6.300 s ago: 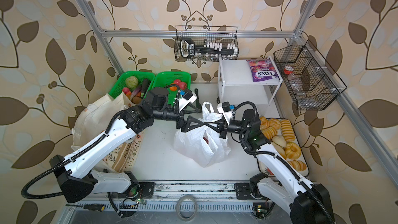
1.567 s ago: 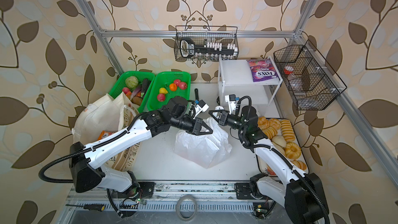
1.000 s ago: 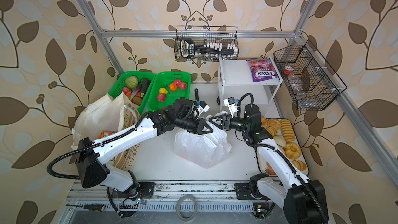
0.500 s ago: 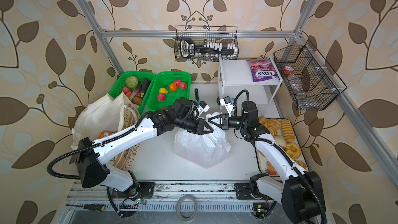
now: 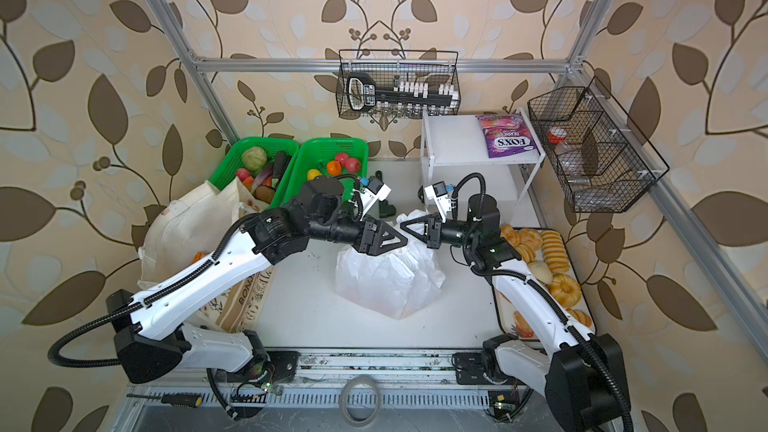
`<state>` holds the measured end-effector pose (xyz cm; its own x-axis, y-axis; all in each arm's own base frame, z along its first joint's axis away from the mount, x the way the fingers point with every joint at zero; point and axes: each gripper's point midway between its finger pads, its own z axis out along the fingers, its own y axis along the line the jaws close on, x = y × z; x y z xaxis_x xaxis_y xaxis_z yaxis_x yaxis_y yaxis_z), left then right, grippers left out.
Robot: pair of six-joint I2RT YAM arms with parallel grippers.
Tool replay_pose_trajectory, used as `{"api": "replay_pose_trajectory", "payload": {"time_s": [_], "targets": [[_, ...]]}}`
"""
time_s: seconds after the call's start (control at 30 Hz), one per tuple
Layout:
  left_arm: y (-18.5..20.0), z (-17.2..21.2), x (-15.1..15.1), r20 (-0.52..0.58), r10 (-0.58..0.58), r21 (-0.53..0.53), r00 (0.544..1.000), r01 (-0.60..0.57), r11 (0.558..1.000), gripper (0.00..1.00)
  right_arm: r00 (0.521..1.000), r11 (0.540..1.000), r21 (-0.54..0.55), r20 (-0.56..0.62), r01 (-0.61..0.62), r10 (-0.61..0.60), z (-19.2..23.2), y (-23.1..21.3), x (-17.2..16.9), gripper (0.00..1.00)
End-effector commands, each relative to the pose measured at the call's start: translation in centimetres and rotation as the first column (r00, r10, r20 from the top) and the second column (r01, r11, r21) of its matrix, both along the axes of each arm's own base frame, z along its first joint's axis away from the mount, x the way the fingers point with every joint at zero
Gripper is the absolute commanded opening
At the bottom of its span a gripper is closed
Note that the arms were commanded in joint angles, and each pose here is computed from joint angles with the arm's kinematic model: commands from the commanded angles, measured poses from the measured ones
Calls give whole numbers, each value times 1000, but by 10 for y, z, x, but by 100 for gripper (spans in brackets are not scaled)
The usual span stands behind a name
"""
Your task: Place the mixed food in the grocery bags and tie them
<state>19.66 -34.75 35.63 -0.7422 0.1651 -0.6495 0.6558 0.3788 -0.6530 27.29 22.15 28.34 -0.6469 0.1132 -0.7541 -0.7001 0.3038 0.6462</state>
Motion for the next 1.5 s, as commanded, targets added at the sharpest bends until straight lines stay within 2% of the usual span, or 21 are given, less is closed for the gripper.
{"api": "replay_pose_trajectory", "payload": {"time_s": [0.0, 0.03, 0.1, 0.17, 0.3, 0.43, 0.57, 0.73, 1.1, 1.27, 1.33, 1.47], "targets": [[30, 6, 19, 104, 117, 72, 988, -125, 990, 75, 998, 1000, 14, 66, -7, 6, 10, 1, -3, 1], [41, 0, 30, 114, 171, 96, 979, -182, 979, 79, 997, 1000, 16, 78, -11, 10, 12, 1, -4, 1], [49, -7, 42, 118, 169, 108, 978, -182, 977, 85, 996, 1000, 14, 90, -14, 13, 12, 1, -5, 1], [43, -15, 42, 137, 98, 136, 986, -116, 984, 92, 995, 1000, 13, 97, -20, 18, 13, 2, -6, 1], [23, -24, 36, 94, -57, 165, 994, 41, 985, 94, 995, 1000, 14, 100, -24, 22, 15, 3, -7, 1], [7, -47, 31, 39, -160, 218, 986, 148, 965, 94, 995, 1000, 14, 100, -22, 21, 15, 2, -6, 1], [3, -62, 26, 28, -219, 276, 975, 203, 939, 90, 995, 1000, 14, 101, -24, 22, 16, 2, -7, 1], [5, -73, 33, 30, -212, 344, 977, 189, 920, 76, 995, 1000, 14, 101, -26, 24, 17, 3, -6, 1], [-5, -72, 23, 37, -268, 336, 963, 241, 910, 77, 995, 1000, 10, 93, -22, 21, 15, 3, -3, 1], [-2, -83, 37, 48, -215, 411, 975, 177, 894, 69, 995, 1000, 11, 97, -21, 20, 17, 3, -3, 2], [-3, -83, 42, 53, -189, 413, 980, 151, 898, 65, 995, 1000, 11, 98, -23, 22, 17, 3, -4, 2], [-13, -66, 44, 68, -158, 324, 985, 128, 937, 67, 995, 1000, 7, 100, -21, 21, 17, 3, -4, 2]]}}
